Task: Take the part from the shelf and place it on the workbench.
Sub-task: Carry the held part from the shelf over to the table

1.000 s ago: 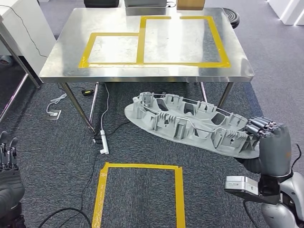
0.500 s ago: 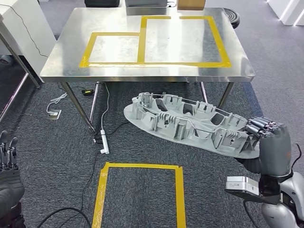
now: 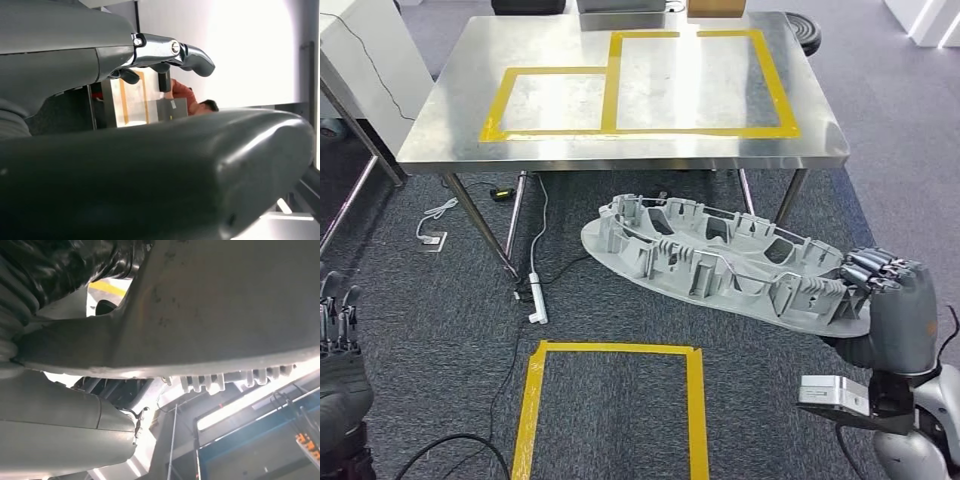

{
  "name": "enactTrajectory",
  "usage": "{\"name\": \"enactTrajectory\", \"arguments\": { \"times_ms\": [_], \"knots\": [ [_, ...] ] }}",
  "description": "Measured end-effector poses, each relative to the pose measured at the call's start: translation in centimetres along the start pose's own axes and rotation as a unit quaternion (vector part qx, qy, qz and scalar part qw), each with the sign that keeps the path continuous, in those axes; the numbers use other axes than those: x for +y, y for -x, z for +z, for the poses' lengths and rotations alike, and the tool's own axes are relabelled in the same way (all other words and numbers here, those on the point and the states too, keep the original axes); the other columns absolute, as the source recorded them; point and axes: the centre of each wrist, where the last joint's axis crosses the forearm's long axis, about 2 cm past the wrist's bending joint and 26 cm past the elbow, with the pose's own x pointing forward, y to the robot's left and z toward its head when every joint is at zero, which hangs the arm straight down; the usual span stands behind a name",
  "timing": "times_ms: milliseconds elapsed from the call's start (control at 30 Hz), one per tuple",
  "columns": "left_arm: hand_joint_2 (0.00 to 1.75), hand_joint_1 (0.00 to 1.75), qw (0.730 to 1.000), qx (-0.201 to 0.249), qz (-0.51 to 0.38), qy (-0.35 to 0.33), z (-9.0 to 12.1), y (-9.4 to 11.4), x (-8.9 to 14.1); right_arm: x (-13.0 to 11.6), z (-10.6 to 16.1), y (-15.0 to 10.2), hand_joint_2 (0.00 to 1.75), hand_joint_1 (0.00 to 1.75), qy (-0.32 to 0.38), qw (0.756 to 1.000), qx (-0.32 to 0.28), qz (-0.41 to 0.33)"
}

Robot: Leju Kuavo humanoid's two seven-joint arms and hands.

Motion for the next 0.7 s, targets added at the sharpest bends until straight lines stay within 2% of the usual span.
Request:
{"name": "enactTrajectory", "arguments": {
  "times_ms": [700],
  "knots": [
    [0.00,0.00,1.000,-0.004,0.001,0.004,-0.17,0.02,-0.07,-0.04,-0.10,0.07,1.75,1.75,0.001,1.000,-0.001,-0.004]
  ]
}}
